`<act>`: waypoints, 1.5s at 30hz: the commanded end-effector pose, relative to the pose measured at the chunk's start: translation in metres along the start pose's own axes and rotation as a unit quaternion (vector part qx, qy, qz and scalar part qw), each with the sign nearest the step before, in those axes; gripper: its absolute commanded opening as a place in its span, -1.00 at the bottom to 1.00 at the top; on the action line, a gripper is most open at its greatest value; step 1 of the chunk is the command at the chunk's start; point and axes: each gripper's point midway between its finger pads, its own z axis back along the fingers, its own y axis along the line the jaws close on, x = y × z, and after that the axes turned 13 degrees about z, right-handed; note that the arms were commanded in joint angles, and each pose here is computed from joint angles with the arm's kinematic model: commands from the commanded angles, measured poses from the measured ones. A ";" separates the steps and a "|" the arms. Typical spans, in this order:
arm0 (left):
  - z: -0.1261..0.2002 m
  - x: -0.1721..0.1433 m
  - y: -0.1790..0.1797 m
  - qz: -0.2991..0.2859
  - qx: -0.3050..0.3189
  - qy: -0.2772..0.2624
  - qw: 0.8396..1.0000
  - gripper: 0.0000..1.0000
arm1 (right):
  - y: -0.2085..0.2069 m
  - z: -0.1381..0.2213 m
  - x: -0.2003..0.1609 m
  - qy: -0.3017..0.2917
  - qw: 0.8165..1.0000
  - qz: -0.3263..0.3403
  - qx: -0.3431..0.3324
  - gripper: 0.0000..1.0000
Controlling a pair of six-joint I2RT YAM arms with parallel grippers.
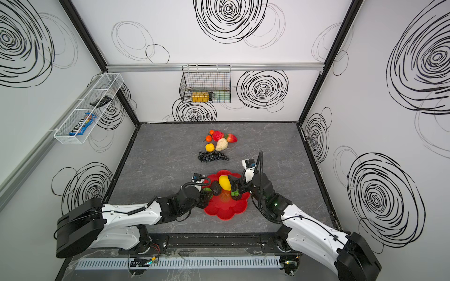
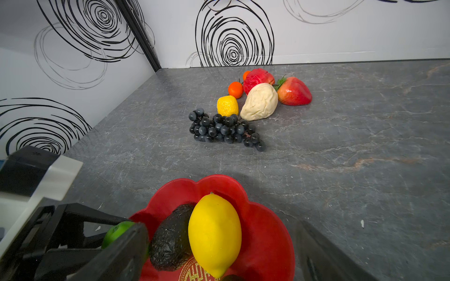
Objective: Arrange fruit in a fruit bowl
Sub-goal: Place the fruit in the fruit bowl, then pick up the fruit from the top-center of the table.
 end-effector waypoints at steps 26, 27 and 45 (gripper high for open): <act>0.044 0.062 -0.010 0.045 -0.053 -0.103 0.992 0.29 | -0.013 -0.010 0.016 0.015 0.999 -0.026 -0.018 0.98; 0.047 0.067 -0.006 0.053 -0.056 -0.109 0.991 0.30 | -0.015 -0.012 0.018 0.018 0.999 -0.032 -0.020 0.98; 0.088 0.103 0.073 0.043 -0.036 -0.242 0.969 0.58 | -0.082 -0.118 0.016 0.128 0.965 -0.230 -0.022 0.99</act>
